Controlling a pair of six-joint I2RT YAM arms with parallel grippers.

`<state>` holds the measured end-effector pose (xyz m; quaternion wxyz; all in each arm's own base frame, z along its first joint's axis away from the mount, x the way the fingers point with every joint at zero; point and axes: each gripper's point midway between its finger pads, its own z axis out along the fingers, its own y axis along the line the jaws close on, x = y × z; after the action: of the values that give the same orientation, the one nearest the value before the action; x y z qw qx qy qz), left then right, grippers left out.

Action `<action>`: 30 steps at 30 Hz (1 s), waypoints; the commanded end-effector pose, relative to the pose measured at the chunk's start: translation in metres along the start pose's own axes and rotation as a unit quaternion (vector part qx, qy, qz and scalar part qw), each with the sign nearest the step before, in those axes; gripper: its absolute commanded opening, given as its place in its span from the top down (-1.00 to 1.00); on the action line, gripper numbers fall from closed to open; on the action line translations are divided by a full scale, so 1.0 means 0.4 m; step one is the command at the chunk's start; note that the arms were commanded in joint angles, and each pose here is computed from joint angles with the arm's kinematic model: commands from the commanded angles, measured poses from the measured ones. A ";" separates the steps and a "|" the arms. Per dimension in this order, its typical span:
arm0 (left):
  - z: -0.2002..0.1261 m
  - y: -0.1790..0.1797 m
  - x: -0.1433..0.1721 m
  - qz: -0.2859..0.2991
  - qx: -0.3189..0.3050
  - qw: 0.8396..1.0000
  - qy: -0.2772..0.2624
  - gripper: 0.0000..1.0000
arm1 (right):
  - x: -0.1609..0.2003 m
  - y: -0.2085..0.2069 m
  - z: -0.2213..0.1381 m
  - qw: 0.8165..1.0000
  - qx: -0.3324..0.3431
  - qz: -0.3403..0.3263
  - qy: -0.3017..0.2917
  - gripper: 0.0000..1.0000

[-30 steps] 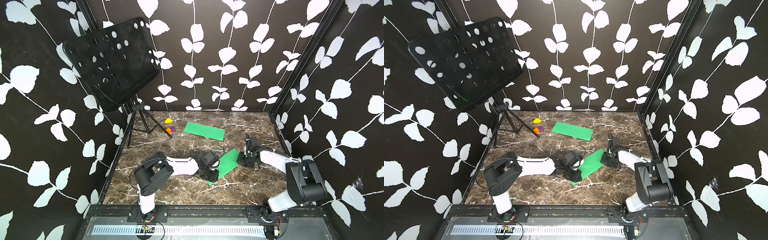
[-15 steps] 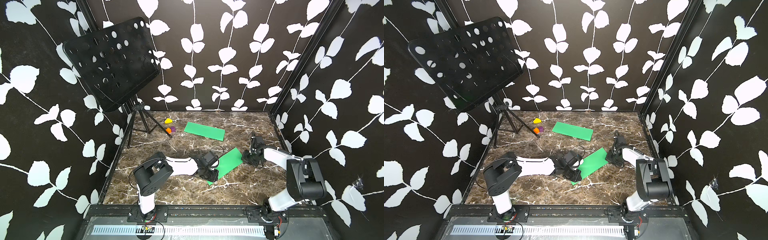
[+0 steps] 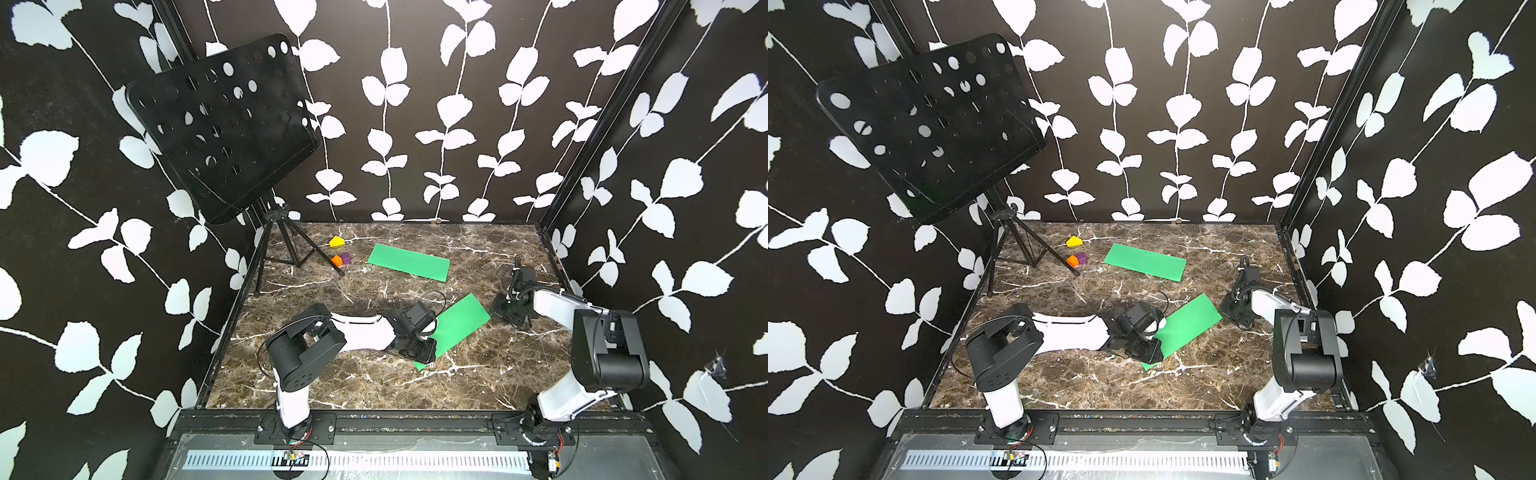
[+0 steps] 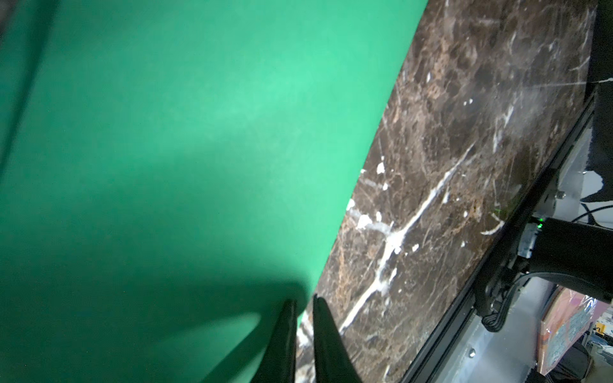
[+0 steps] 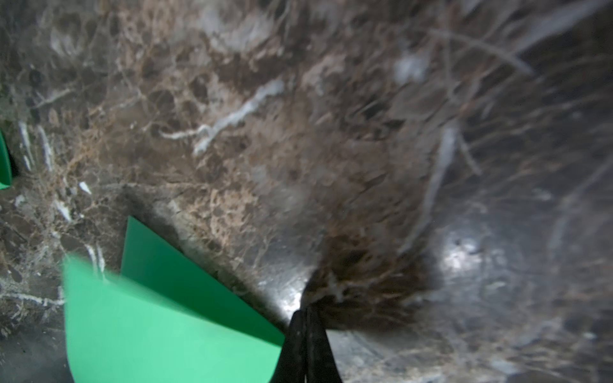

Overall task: Fold the rectangular paper in half along the long edge
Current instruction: Fold the paper at the center of the board, then adjust the paper at the center of the board.

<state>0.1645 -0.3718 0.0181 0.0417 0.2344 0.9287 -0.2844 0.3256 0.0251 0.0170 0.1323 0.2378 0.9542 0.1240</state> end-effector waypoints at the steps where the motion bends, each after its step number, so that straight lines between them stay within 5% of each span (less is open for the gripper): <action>1: 0.016 0.136 0.093 -0.037 -0.094 0.993 0.054 0.70 | 0.016 -0.046 -0.005 0.999 0.032 -0.004 0.009 1.00; 4: 0.013 0.128 0.084 -0.033 -0.089 0.994 0.049 0.70 | 0.003 -0.006 -0.060 0.999 0.000 -0.026 -0.028 1.00; 11: -0.019 0.045 -0.009 -0.014 -0.027 0.999 0.010 0.65 | 0.086 0.101 -0.138 0.990 -0.062 -0.114 -0.062 0.59; 19: -0.230 -0.116 -0.215 0.006 0.097 0.984 -0.150 0.57 | 0.267 0.136 -0.154 0.976 -0.153 -0.155 -0.022 0.45; 23: -0.314 -0.037 -0.214 -0.021 0.033 0.976 -0.212 0.39 | 0.342 0.171 -0.128 0.968 -0.182 -0.171 0.006 0.41; 30: -0.415 0.147 -0.127 -0.076 -0.102 0.956 -0.264 -0.37 | 0.450 0.268 -0.058 0.957 -0.188 -0.214 0.051 0.36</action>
<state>0.2443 -0.2999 0.1633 0.2813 0.1092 0.8971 -0.3227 0.1989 0.1753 0.0275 0.1277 -0.0039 0.9570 0.2604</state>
